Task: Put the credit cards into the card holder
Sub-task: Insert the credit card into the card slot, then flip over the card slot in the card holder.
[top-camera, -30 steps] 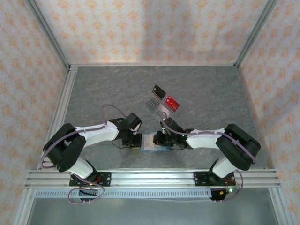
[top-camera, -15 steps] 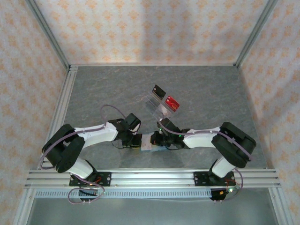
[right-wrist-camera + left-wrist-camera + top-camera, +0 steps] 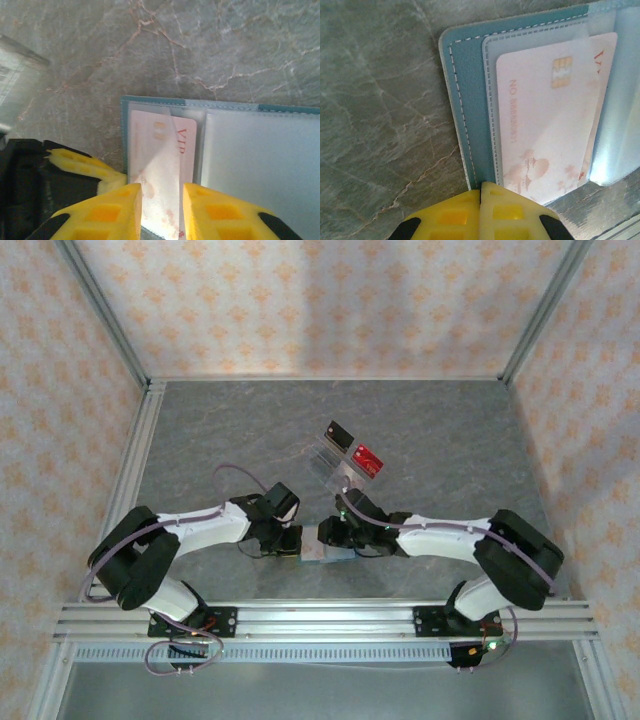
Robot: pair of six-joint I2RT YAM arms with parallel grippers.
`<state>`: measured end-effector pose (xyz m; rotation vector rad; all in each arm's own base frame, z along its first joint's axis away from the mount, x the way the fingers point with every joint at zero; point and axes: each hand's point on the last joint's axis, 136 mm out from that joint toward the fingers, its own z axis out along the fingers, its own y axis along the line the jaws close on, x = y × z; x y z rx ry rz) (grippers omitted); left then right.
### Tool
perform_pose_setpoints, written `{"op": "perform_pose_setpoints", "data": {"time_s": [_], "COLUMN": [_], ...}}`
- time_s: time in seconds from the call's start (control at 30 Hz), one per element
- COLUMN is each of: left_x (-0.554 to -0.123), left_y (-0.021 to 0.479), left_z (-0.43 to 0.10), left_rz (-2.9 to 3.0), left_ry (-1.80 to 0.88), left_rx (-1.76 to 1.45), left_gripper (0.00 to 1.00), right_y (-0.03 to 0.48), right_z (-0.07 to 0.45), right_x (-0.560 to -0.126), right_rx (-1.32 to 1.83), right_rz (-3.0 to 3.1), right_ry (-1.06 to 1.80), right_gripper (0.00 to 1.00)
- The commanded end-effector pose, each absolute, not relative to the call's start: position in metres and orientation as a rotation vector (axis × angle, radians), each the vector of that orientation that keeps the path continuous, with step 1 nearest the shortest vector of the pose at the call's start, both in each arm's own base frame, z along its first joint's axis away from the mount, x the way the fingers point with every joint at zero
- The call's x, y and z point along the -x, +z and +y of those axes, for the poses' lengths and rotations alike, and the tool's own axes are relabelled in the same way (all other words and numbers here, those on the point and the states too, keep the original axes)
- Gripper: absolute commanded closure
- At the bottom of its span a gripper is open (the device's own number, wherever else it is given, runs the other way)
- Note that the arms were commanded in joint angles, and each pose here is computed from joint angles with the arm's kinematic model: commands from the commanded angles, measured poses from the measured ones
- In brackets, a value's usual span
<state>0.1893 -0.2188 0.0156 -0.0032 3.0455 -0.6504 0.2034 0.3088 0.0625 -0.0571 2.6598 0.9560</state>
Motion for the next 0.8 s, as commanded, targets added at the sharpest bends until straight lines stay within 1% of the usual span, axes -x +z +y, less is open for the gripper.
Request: {"op": "perform_pose_setpoints", "data": {"time_s": [0.0, 0.13, 0.2, 0.37, 0.4, 0.77], "left_x": [-0.173, -0.174, -0.175, -0.174, -0.174, -0.173], "left_y": [-0.006, -0.006, -0.006, -0.007, -0.007, -0.006], "left_z": [-0.193, -0.194, -0.194, -0.194, -0.194, -0.193], "left_rz": [3.127, 3.122, 3.118, 3.115, 3.114, 3.109], "left_ry": [-0.501, -0.506, -0.51, -0.513, -0.512, -0.518], "left_rx": [0.062, 0.071, 0.077, 0.09, 0.09, 0.102], "left_gripper": [0.95, 0.95, 0.95, 0.95, 0.95, 0.95], "right_y": [0.068, 0.067, 0.067, 0.068, 0.068, 0.05], "right_z": [0.301, 0.294, 0.287, 0.276, 0.275, 0.274], "right_x": [-0.205, -0.206, -0.207, -0.213, -0.215, -0.225], "right_rx": [0.097, 0.132, 0.16, 0.242, 0.259, 0.371], "right_rz": [2.668, 2.69, 2.709, 2.733, 2.739, 2.809], "right_ry": [0.86, 0.771, 0.683, 0.487, 0.459, 0.238], "right_gripper": [0.71, 0.71, 0.7, 0.61, 0.61, 0.64]}}
